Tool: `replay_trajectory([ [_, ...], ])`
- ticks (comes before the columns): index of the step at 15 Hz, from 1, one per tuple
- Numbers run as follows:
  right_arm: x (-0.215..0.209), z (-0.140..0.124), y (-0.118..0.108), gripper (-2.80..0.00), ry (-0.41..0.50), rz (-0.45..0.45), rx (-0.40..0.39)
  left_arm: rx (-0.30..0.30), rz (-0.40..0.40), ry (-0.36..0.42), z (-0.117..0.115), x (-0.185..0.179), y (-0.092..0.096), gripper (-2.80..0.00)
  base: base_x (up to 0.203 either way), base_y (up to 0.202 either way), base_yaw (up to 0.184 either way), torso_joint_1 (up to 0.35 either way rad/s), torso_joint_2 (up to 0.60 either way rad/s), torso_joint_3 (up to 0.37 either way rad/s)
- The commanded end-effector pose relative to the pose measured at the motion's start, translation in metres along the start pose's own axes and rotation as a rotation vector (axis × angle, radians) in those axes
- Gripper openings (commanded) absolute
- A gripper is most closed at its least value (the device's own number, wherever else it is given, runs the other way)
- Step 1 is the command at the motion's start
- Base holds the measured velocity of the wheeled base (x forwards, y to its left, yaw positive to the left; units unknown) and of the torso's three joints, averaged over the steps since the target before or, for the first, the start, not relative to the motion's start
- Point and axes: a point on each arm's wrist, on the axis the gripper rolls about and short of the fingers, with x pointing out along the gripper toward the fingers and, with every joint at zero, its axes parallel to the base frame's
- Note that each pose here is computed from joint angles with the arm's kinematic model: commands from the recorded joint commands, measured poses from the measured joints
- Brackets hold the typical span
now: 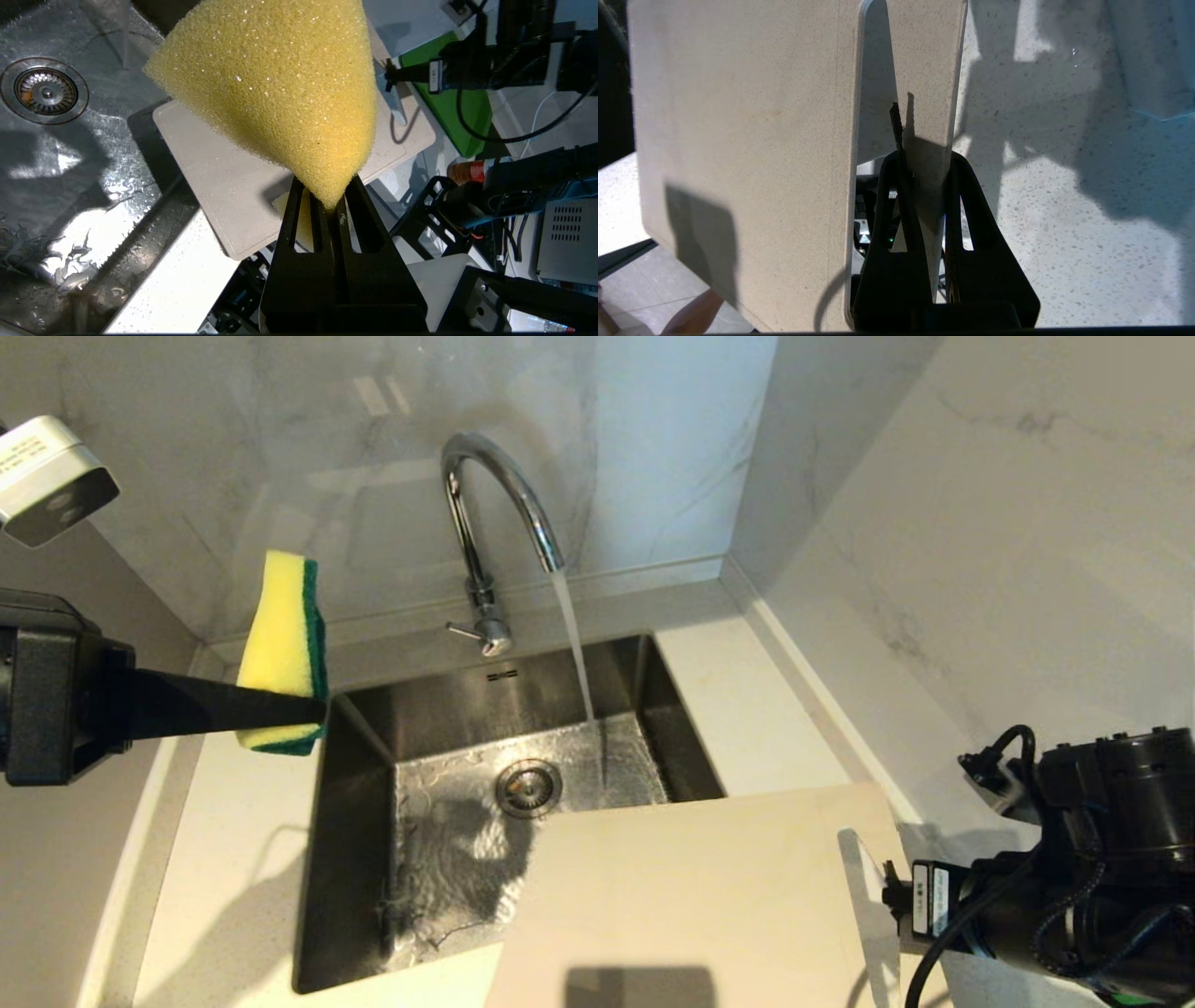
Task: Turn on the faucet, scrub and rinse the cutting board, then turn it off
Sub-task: Put down the cutting board
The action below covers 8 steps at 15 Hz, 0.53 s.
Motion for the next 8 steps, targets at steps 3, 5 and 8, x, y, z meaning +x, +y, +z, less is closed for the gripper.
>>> replay_trajectory([
  [3,0.031,-0.011,-0.005,-2.80,0.046,-0.013,0.004,0.005,-0.005,-0.012,-0.001,-0.006,-0.003,-2.80,0.000,0.000,0.000,0.000,0.00,0.000],
  [5,0.042,-0.015,-0.007,-2.80,0.047,-0.012,0.004,0.004,-0.004,-0.008,-0.003,-0.007,-0.003,-2.80,0.000,0.000,0.000,0.000,0.00,0.000],
  [8,0.058,-0.021,-0.010,-2.80,0.057,-0.015,0.008,0.001,-0.002,-0.001,-0.008,-0.010,-0.003,-2.80,0.000,0.000,0.000,0.000,0.00,0.000],
])
